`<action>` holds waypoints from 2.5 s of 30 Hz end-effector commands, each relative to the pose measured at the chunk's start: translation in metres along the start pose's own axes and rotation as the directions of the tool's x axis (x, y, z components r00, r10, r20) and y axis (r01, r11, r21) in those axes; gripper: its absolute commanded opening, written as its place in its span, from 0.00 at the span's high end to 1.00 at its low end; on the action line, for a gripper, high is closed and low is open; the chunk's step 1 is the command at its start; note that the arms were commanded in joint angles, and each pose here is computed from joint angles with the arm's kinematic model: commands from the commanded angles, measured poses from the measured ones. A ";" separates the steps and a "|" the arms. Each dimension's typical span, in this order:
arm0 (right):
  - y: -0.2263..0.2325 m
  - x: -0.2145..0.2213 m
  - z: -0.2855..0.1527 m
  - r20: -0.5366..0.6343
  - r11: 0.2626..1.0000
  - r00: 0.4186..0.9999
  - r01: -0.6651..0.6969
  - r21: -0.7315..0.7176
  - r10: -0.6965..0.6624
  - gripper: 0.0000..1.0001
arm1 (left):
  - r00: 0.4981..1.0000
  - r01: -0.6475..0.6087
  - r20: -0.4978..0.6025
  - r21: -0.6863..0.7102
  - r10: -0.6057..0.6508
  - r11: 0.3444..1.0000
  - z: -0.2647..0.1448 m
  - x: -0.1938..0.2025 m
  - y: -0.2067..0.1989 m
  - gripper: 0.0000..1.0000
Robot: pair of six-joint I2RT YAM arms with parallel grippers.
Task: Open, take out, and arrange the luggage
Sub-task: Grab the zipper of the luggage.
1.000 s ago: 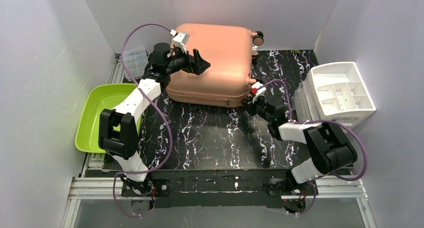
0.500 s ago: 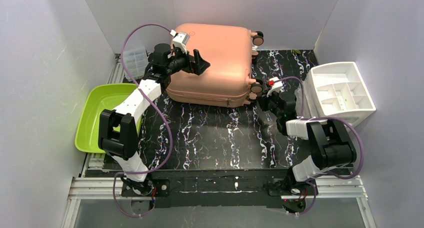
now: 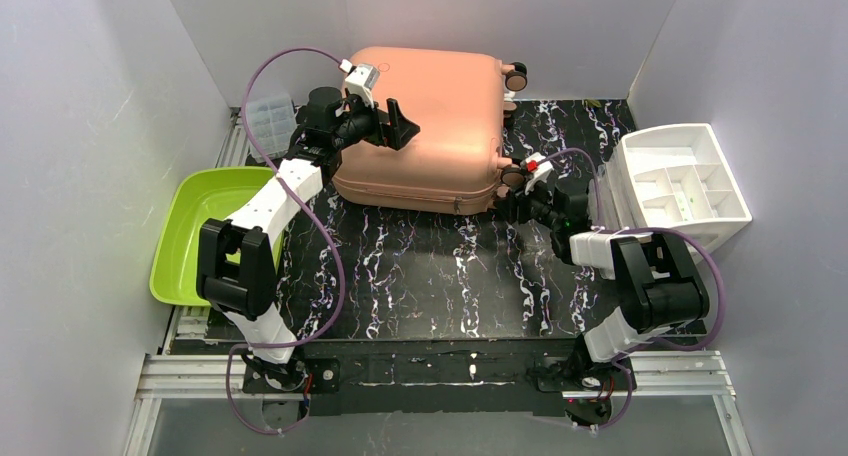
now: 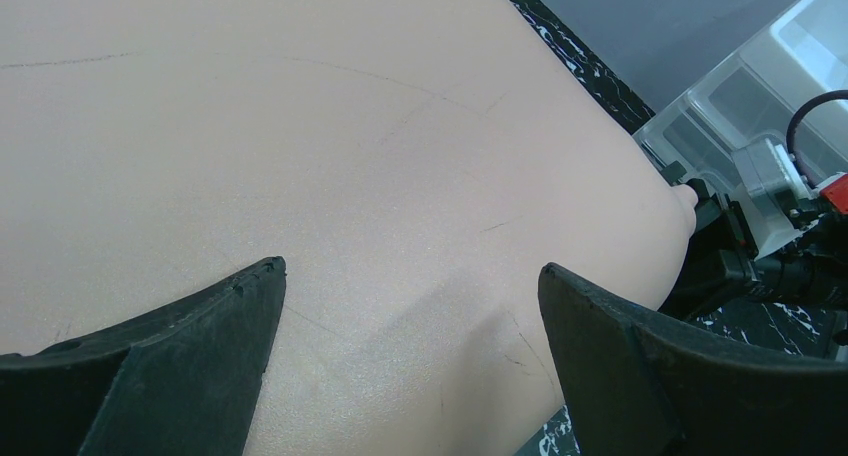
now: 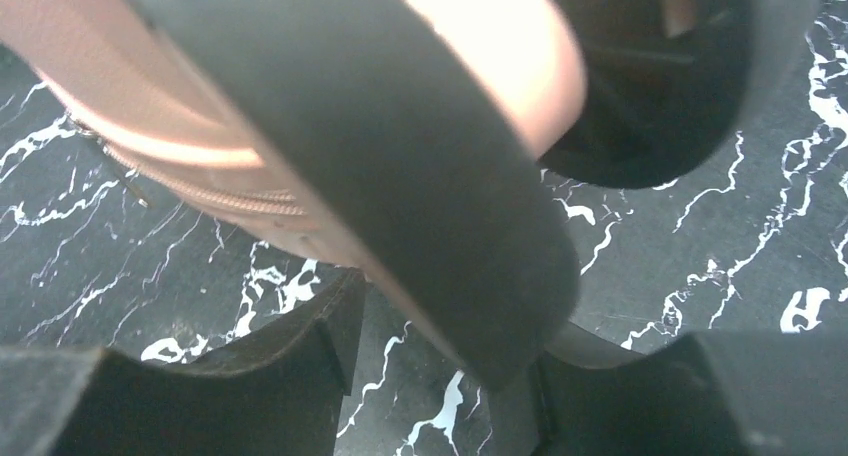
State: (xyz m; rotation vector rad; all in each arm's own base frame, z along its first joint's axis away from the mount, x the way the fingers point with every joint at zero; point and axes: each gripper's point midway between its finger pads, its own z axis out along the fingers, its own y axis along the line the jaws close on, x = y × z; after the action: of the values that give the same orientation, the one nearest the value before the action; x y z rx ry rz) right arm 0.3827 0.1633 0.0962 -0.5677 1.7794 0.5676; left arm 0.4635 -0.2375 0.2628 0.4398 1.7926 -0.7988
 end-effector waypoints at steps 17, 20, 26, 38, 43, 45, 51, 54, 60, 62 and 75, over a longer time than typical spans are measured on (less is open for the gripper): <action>0.013 -0.032 -0.009 0.102 0.974 0.994 0.055 -0.221 -0.033 0.26 | 0.978 0.100 -0.172 -0.094 -0.116 0.990 -0.019 0.058 0.012 0.02; 0.018 -0.032 -0.006 0.101 0.966 0.995 0.052 -0.255 -0.027 0.24 | 0.977 0.105 -0.177 -0.096 -0.121 0.990 -0.020 0.060 0.014 0.02; 0.030 -0.030 0.001 0.091 0.955 0.996 0.049 -0.293 -0.023 0.23 | 0.973 0.113 -0.189 -0.092 -0.129 0.989 -0.015 0.065 0.016 0.02; 0.025 -0.028 0.005 0.088 0.966 0.996 -0.002 -0.260 0.025 0.24 | 0.969 0.122 -0.204 -0.084 -0.137 0.989 -0.007 0.069 0.019 0.02; 0.018 -0.029 0.007 0.092 0.976 0.995 -0.008 -0.219 0.028 0.29 | 0.964 0.138 -0.218 -0.078 -0.152 0.987 -0.003 0.075 0.020 0.02; 0.017 -0.029 0.006 0.093 0.977 0.995 -0.004 -0.212 0.024 0.32 | 0.963 0.144 -0.220 -0.075 -0.157 0.987 -0.002 0.075 0.020 0.02; 0.016 -0.027 0.006 0.087 0.978 0.996 -0.010 -0.207 0.029 0.37 | 0.963 0.148 -0.217 -0.075 -0.161 0.986 0.000 0.074 0.020 0.02; 0.017 -0.025 0.007 0.082 0.978 0.996 -0.015 -0.209 0.032 0.39 | 0.964 0.147 -0.215 -0.074 -0.160 0.986 -0.001 0.072 0.019 0.02; 0.017 -0.025 0.006 0.080 0.978 0.996 -0.017 -0.209 0.034 0.40 | 0.964 0.145 -0.216 -0.077 -0.158 0.986 -0.002 0.073 0.020 0.02; 0.017 -0.025 0.006 0.080 0.977 0.996 -0.018 -0.211 0.036 0.40 | 0.964 0.145 -0.216 -0.075 -0.158 0.987 -0.002 0.074 0.019 0.02; 0.016 -0.031 0.006 0.086 0.977 0.994 -0.051 -0.208 0.070 0.56 | 0.969 0.135 -0.200 -0.064 -0.145 0.989 -0.006 0.061 0.013 0.02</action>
State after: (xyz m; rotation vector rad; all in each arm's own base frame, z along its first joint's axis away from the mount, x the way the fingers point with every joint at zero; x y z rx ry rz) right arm 0.3730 0.1806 0.1054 -0.6211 1.7343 0.8266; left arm 0.4678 -0.2359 0.2632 0.4348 1.7926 -0.8031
